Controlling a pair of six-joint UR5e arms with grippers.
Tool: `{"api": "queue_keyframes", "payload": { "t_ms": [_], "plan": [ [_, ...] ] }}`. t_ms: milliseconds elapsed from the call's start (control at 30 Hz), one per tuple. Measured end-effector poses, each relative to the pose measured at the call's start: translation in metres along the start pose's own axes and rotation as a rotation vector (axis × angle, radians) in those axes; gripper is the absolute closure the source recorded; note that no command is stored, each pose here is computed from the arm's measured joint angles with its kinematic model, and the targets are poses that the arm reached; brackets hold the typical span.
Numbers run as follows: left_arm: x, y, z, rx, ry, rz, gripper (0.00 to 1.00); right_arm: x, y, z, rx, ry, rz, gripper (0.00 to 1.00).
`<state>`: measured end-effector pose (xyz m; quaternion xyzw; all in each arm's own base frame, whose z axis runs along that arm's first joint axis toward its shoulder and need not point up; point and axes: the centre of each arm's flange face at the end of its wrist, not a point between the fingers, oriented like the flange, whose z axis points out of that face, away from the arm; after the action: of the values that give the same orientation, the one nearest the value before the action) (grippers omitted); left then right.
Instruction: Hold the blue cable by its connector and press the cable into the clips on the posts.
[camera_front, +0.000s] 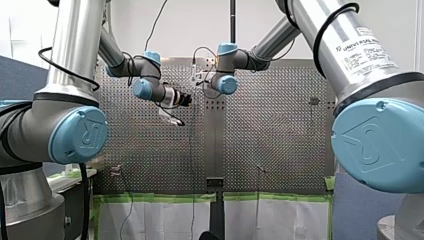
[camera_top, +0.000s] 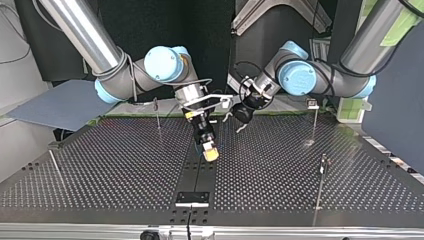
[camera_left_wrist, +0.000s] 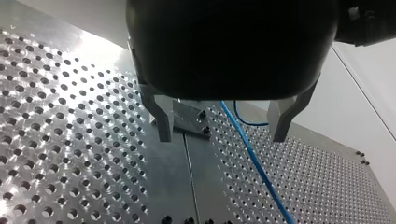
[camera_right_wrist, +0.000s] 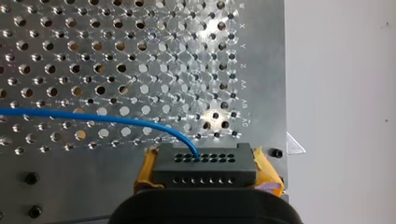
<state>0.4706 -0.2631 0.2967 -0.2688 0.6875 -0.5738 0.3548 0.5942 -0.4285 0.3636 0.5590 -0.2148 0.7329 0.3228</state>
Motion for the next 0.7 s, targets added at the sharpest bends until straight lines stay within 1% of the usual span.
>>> {"api": "queue_keyframes", "payload": {
  "t_ms": [100, 167, 333, 433, 533, 700],
  "plan": [
    [0.002, 0.005, 0.003, 0.006, 0.003, -0.014, 0.0, 0.0, -0.001, 0.0, 0.002, -0.001, 0.0, 1.0],
    [0.004, 0.01, 0.007, 0.008, 0.007, -0.014, 0.0, 0.0, -0.002, 0.0, 0.003, -0.001, 0.001, 1.0],
    [0.007, 0.025, 0.019, 0.015, 0.016, 0.017, 0.0, 0.001, -0.003, -0.001, 0.004, -0.001, 0.001, 1.0],
    [0.009, 0.036, 0.025, 0.009, 0.018, 0.02, 0.0, 0.001, -0.003, -0.001, 0.004, 0.0, 0.001, 1.0],
    [0.008, 0.047, 0.029, -0.004, 0.011, 0.013, 0.0, 0.001, -0.003, 0.0, 0.004, 0.0, 0.001, 1.0],
    [0.005, 0.054, 0.032, -0.005, -0.009, 0.01, 0.0, 0.001, -0.003, 0.0, 0.004, 0.0, 0.001, 1.0]
  ]
}}
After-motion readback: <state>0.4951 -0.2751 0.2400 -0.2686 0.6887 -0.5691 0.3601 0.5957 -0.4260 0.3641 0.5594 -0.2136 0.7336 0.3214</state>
